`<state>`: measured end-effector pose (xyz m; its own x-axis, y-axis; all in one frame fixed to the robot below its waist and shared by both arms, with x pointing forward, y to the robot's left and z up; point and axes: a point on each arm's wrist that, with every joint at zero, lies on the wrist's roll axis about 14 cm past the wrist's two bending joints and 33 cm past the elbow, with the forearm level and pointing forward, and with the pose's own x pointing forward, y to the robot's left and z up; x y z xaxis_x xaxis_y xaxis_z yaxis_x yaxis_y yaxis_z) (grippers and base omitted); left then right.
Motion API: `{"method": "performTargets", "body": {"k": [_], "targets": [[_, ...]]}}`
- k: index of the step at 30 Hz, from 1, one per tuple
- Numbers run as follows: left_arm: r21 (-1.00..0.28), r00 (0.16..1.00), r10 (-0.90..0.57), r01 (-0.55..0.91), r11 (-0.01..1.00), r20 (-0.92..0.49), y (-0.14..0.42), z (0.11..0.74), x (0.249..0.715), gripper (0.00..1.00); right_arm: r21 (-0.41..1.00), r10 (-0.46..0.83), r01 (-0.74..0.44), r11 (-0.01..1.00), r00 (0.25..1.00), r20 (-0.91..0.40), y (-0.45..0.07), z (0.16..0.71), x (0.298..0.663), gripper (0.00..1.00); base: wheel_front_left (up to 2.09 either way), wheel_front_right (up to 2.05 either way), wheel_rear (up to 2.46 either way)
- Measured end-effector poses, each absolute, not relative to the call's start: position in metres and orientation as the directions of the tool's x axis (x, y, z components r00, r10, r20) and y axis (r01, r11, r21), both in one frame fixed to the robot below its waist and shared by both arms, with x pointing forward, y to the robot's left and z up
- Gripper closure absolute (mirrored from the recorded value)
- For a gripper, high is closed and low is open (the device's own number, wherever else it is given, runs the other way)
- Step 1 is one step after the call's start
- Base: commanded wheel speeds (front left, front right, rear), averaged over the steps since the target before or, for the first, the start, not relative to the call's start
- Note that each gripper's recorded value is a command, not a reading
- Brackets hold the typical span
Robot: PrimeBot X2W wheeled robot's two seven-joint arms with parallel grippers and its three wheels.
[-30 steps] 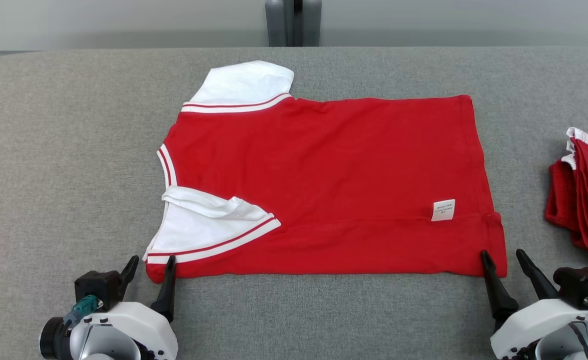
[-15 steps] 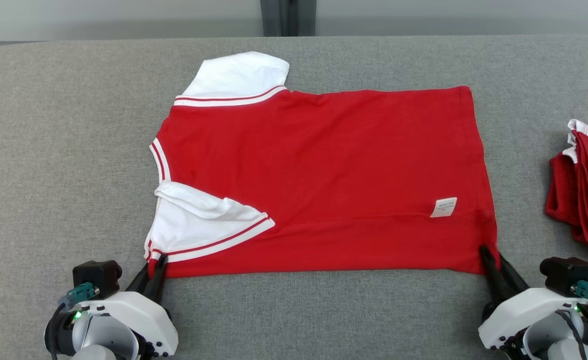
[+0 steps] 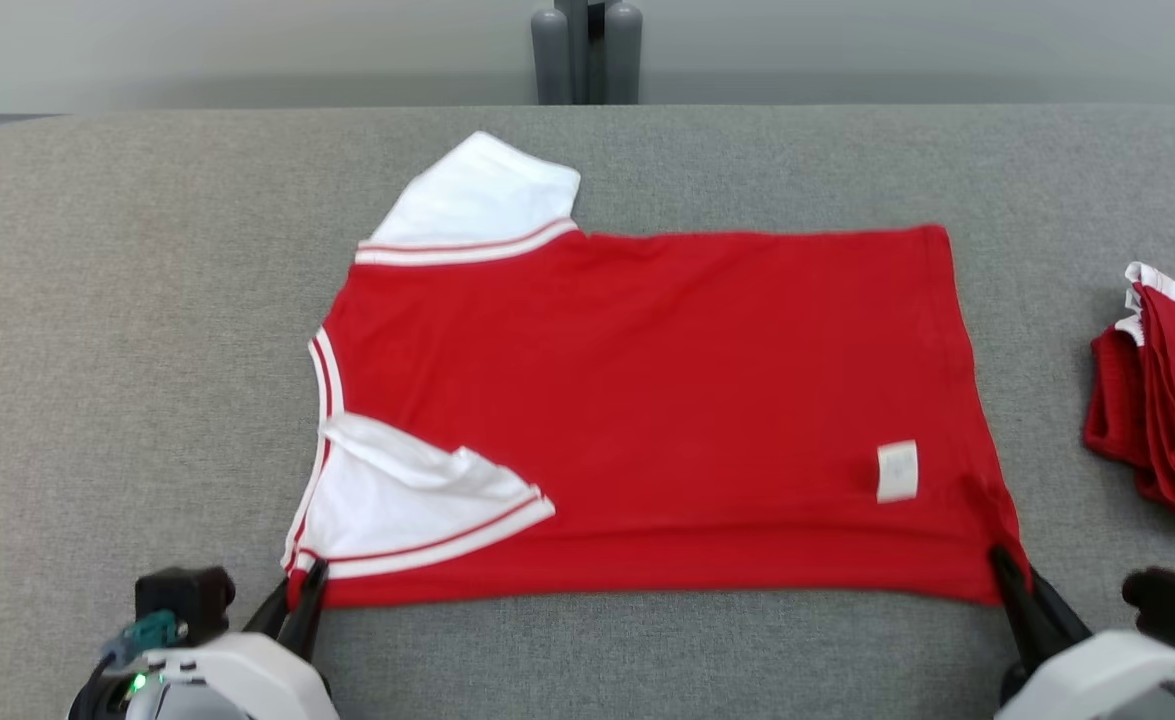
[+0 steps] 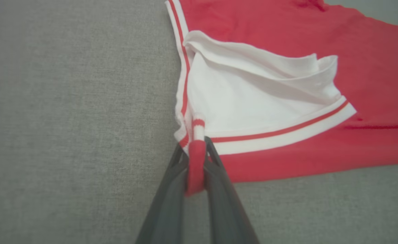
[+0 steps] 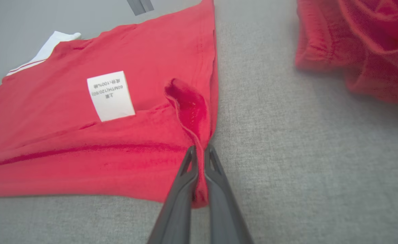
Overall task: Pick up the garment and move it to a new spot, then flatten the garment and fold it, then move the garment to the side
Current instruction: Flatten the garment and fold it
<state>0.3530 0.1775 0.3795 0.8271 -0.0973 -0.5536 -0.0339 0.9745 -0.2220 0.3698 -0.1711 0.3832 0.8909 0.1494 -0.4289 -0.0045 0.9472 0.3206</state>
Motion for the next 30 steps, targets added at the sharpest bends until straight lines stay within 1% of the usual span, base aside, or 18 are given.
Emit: {"method": "performTargets", "body": {"k": [3,6,9,11,12,13,14,15,20,21,25,30], "targets": [[-0.217,0.819,-0.095,-0.037,0.976,-0.566,0.178,0.384,0.339,1.00,0.323,0.138,0.023,0.946,0.874,-0.465,-0.176,0.381,0.352,1.00,0.00,0.00,0.00],[-0.245,0.795,-0.089,-0.077,0.966,-0.600,0.176,0.384,0.318,1.00,0.325,0.119,0.061,0.944,0.856,-0.504,-0.181,0.379,0.334,1.00,0.00,0.00,0.00],[-0.251,0.778,-0.081,-0.100,0.963,-0.623,0.176,0.382,0.307,1.00,0.317,0.106,0.080,0.945,0.842,-0.528,-0.185,0.375,0.325,1.00,0.00,0.00,0.00],[-0.250,0.776,-0.082,-0.099,0.963,-0.626,0.175,0.383,0.305,1.00,0.317,0.104,0.081,0.945,0.845,-0.525,-0.184,0.377,0.325,1.00,0.00,0.00,0.00],[-0.240,0.777,-0.077,-0.097,0.966,-0.624,0.175,0.383,0.305,1.00,0.312,0.099,0.080,0.947,0.850,-0.518,-0.185,0.380,0.327,0.72,0.00,0.00,0.00],[-0.236,0.785,-0.072,-0.097,0.967,-0.616,0.176,0.385,0.306,0.99,0.300,0.088,0.078,0.951,0.860,-0.502,-0.188,0.383,0.329,0.00,0.00,0.00,0.00],[-0.235,0.798,-0.058,-0.107,0.966,-0.599,0.178,0.389,0.310,0.11,0.287,0.074,0.077,0.955,0.873,-0.482,-0.191,0.388,0.333,0.00,0.00,0.00,0.00],[-0.228,0.807,-0.047,-0.110,0.967,-0.588,0.180,0.392,0.313,0.00,0.278,0.058,0.081,0.957,0.887,-0.459,-0.195,0.393,0.337,0.00,0.00,0.00,0.00],[-0.182,0.879,0.025,-0.126,0.975,-0.476,0.195,0.415,0.336,0.00,0.243,0.018,0.064,0.968,0.946,-0.323,-0.203,0.427,0.358,0.00,0.00,0.00,0.00],[-0.182,0.879,0.025,-0.126,0.975,-0.476,0.195,0.415,0.336,0.00,0.243,0.018,0.064,0.968,0.946,-0.323,-0.203,0.427,0.358,0.00,0.00,0.00,0.00],[-0.141,0.942,0.048,-0.100,0.985,-0.333,0.199,0.447,0.359,0.00,0.214,0.017,0.022,0.977,0.984,-0.179,-0.201,0.465,0.379,0.00,0.00,0.00,0.00],[-0.089,0.985,0.053,-0.069,0.994,-0.167,0.197,0.486,0.381,0.00,0.177,0.059,-0.048,0.983,0.997,-0.058,-0.186,0.498,0.394,0.00,0.00,0.00,0.00]]}}
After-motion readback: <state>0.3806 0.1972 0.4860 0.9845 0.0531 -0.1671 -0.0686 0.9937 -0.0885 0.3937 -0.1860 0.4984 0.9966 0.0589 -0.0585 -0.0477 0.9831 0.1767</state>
